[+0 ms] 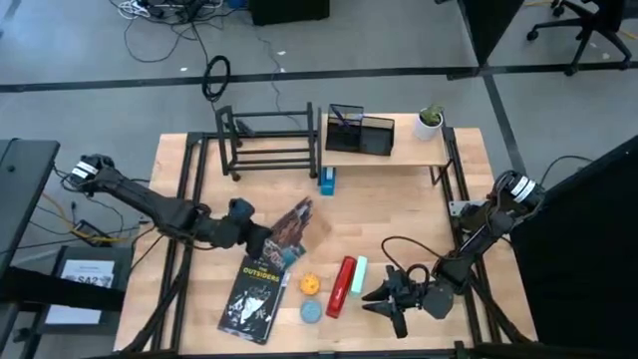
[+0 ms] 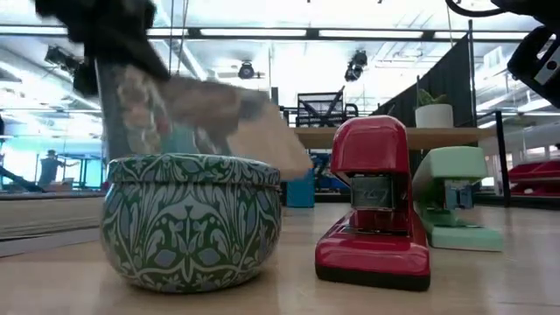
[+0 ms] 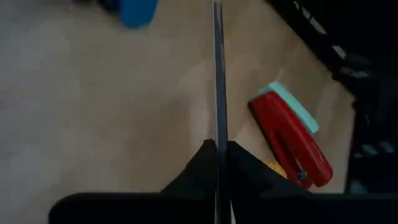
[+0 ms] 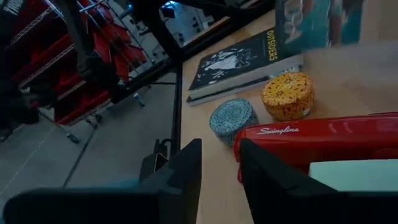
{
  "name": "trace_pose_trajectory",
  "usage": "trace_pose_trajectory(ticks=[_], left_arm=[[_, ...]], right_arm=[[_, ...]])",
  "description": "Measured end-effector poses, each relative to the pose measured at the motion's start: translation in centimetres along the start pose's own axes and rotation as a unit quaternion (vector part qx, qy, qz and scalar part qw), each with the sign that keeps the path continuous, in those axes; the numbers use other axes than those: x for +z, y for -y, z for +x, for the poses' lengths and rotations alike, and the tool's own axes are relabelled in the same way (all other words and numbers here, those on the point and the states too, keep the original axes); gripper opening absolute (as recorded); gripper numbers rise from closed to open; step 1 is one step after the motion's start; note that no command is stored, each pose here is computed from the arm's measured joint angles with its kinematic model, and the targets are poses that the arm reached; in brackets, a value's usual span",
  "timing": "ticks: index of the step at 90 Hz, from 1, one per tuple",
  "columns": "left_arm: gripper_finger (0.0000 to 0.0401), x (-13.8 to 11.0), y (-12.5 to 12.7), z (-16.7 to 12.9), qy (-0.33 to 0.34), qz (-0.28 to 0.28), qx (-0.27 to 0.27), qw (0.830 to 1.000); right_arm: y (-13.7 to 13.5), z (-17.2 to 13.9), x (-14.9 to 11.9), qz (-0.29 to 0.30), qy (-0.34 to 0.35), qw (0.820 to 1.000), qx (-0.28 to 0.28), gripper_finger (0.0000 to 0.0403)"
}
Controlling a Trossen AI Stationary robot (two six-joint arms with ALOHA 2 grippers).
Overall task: Stock shelves
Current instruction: Put the brown book on the book shelf
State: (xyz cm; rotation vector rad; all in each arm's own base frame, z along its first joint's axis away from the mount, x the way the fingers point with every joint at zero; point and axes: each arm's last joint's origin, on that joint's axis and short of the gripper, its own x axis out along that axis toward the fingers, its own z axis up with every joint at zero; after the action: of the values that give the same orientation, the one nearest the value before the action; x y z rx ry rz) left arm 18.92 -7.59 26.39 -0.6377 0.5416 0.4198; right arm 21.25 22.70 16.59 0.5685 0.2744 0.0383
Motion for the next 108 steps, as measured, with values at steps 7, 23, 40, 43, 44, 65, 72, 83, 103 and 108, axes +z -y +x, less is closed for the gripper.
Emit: trace_pose_trajectory(ticks=[7,23,40,43,44,65,72,83,103,108], left_arm=[[0.0001,1.1,1.7,-1.3,0.020,0.046,0.035,0.998],[0.0000,2.8,5.9,-2.6,0.067,0.125,0.094,0.985],[0.0000,1.7,8.6,-0.6,-0.017,0.171,0.131,0.976],[0.0000,1.1,8.9,0.1,-0.049,0.185,0.142,0.971],[0.0000,0.8,8.9,0.3,-0.060,0.190,0.146,0.969],[0.0000,-4.4,11.4,3.1,-0.209,0.353,0.287,0.866],[0.0000,-6.6,13.2,3.9,-0.226,0.390,0.299,0.841],[0.0000,-9.5,16.0,4.6,-0.246,0.417,0.242,0.841],[0.0009,-12.8,17.1,6.1,-0.258,0.404,0.238,0.845],[0.0012,-13.6,17.1,6.6,-0.260,0.401,0.242,0.844]], right_arm=[[0.0,0.0,0.0,0.000,0.000,1.000,0.000,0.0080],[0.0,0.0,0.0,0.000,0.000,1.000,0.000,0.0080],[0.0,0.0,0.0,0.000,0.000,1.000,0.000,0.0080],[0.0,0.0,0.0,0.000,0.000,1.000,-0.001,0.0080],[0.0,0.0,0.0,0.000,-0.001,1.000,-0.001,0.0080],[0.1,0.0,-0.1,0.002,-0.002,1.000,-0.002,0.0080],[0.1,0.0,-0.1,0.002,-0.002,1.000,-0.002,0.0080],[0.1,0.0,-0.1,0.004,-0.002,1.000,-0.002,0.0080],[0.1,0.1,0.0,0.006,-0.002,1.000,-0.005,0.0080],[0.2,0.1,0.0,0.006,-0.002,1.000,-0.005,0.0080]])
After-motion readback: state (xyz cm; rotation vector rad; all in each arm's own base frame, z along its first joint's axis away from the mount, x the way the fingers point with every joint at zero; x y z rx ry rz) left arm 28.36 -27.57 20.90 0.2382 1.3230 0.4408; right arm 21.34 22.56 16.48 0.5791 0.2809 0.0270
